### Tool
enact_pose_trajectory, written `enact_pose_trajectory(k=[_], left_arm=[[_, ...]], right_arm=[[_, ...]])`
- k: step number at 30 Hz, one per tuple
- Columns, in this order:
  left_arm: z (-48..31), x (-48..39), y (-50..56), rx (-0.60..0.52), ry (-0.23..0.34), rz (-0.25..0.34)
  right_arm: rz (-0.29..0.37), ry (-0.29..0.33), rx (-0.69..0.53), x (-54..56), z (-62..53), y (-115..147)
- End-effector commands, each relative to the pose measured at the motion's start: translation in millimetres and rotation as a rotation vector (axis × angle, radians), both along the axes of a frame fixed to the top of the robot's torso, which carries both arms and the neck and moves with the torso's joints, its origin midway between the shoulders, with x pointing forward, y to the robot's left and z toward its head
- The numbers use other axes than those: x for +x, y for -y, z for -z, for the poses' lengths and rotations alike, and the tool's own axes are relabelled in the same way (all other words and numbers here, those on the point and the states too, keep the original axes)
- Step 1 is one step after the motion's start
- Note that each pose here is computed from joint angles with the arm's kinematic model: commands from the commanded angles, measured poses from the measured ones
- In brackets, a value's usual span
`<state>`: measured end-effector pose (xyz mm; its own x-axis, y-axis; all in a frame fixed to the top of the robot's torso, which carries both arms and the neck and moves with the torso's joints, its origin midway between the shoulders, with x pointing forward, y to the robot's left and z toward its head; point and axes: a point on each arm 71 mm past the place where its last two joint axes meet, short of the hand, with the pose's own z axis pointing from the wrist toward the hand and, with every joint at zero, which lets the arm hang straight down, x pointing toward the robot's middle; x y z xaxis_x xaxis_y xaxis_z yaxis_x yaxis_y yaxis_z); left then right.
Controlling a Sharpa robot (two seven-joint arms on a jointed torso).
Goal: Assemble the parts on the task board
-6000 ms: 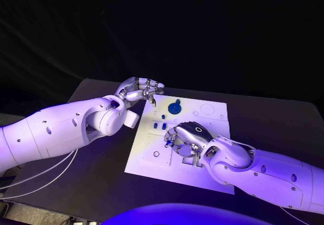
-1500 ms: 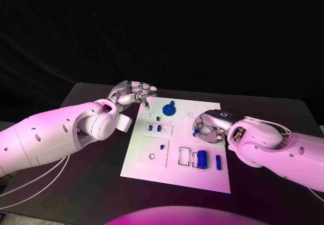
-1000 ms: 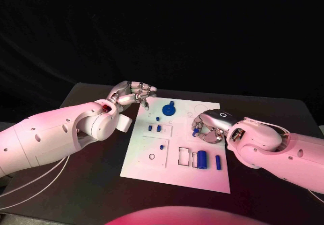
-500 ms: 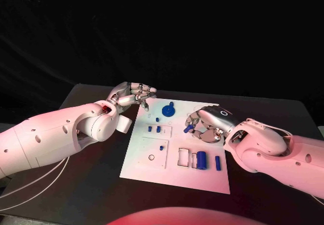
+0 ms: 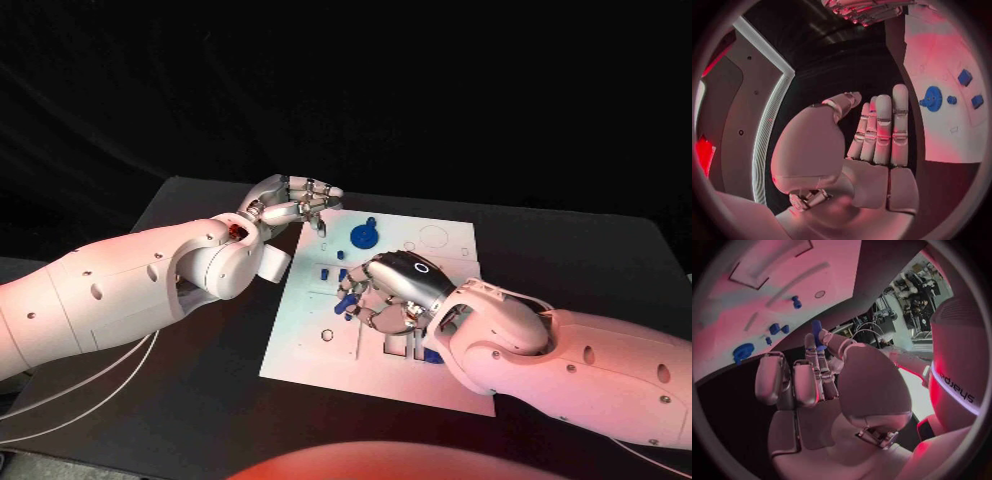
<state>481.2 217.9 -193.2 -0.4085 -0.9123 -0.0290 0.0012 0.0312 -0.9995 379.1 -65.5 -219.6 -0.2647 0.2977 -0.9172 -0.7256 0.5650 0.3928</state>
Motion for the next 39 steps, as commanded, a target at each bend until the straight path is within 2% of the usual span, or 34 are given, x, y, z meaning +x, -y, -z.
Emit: enact_pose_trajectory(k=[1, 8, 16, 27, 39], left_arm=[[-0.2, -0.7, 4.0, -0.013, 0.002, 0.023], [-0.1, -0.9, 5.4, -0.014, 0.000, 0.027], [-0.1, -1.4, 6.4, -0.014, -0.001, 0.031], [-0.1, -1.7, 6.1, -0.013, -0.002, 0.031], [0.0, -1.7, 5.2, -0.012, -0.004, 0.030]], right_arm=[[-0.047, -0.036, 0.001, -4.1, 9.3, -8], [-0.065, -0.065, -0.028, -5.5, 23.4, -16], [-0.061, -0.064, -0.078, -3.6, 34.3, -23], [-0.061, -0.067, -0.132, -4.3, 41.1, -26], [-0.045, -0.024, -0.180, -5.6, 41.9, -28]])
